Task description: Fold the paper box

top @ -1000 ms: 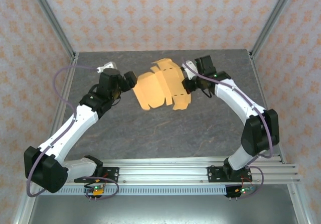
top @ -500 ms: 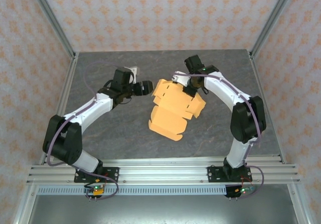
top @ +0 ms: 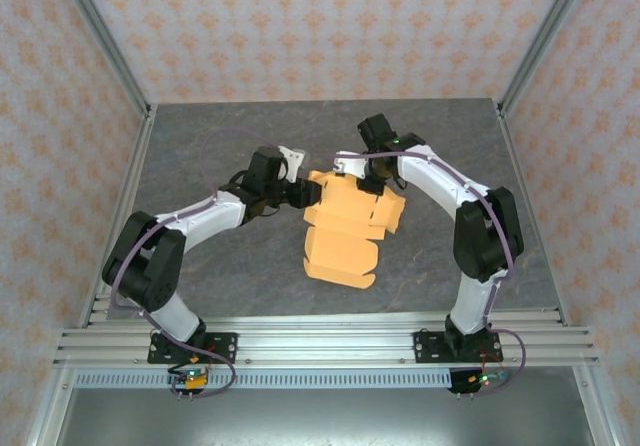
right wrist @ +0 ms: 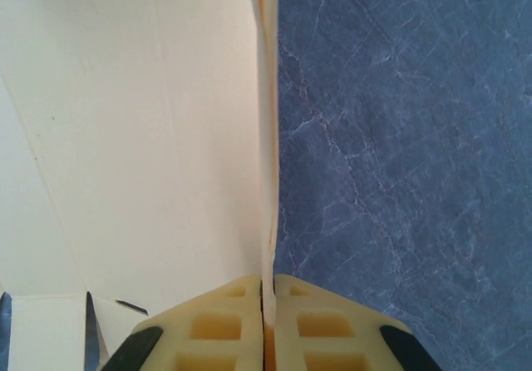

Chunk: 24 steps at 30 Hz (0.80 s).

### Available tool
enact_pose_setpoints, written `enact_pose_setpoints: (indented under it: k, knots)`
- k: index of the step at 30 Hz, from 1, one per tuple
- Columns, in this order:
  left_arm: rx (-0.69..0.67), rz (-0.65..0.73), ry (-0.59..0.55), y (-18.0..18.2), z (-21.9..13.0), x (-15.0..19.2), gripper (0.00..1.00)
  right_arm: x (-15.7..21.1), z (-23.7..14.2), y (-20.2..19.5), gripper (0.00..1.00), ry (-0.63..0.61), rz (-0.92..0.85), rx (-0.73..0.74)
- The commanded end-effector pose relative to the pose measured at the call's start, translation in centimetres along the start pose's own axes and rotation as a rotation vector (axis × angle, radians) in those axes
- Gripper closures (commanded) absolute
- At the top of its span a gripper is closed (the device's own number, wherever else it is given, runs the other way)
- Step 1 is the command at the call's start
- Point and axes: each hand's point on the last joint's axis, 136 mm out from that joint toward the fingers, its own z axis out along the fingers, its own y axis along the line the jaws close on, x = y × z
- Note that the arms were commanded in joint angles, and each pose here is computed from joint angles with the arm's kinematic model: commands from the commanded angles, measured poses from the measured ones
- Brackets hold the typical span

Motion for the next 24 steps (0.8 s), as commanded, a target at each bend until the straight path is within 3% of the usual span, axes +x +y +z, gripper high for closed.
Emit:
enact_pose_setpoints:
  k: [1, 4, 7, 10, 16, 17, 21, 22, 23, 24]
  knots:
    - [0.006, 0.035, -0.03, 0.0, 0.6, -0.7, 0.79, -1.2, -0.3, -1.2, 0.91, -0.044, -0.015, 0.05]
    - [0.032, 0.026, -0.047, -0.4, 0.5, -0.7, 1.0, -1.5, -0.6, -1.8, 0.84, -0.067, 0.025, 0.09]
    - [0.036, 0.008, -0.069, -0.3, 0.6, -0.8, 1.0, -2.1, -1.2, -3.1, 0.7, -0.111, 0.098, 0.169]
    - [-0.001, -0.057, -0.117, 0.5, 0.4, -1.2, 1.0, -2.3, -2.6, -4.7, 0.62, -0.14, 0.246, 0.25]
    - [-0.079, -0.159, -0.195, 2.1, -0.2, -1.6, 1.0, -3.7, -9.5, -7.1, 0.52, -0.393, 0.695, 0.392]
    - [-0.095, -0.173, -0.208, 2.4, -0.3, -1.7, 1.0, -3.4, -11.0, -7.7, 0.4, -0.438, 0.803, 0.433]
    - [-0.129, -0.177, -0.263, 3.0, -1.0, -2.3, 1.0, -0.2, -14.1, -9.2, 0.2, -0.575, 1.424, 0.524]
    - [-0.14, -0.175, -0.283, 3.2, -1.3, -2.4, 1.0, 0.9, -14.1, -8.7, 0.05, -0.581, 1.619, 0.495]
    - [-0.149, -0.173, -0.304, 3.3, -1.5, -2.7, 1.0, 1.7, -13.7, -7.5, 0.01, -0.573, 1.864, 0.415]
    - [-0.158, -0.174, -0.319, 3.4, -1.7, -2.7, 1.0, 1.3, -13.2, -7.2, 0.01, -0.6, 1.987, 0.305]
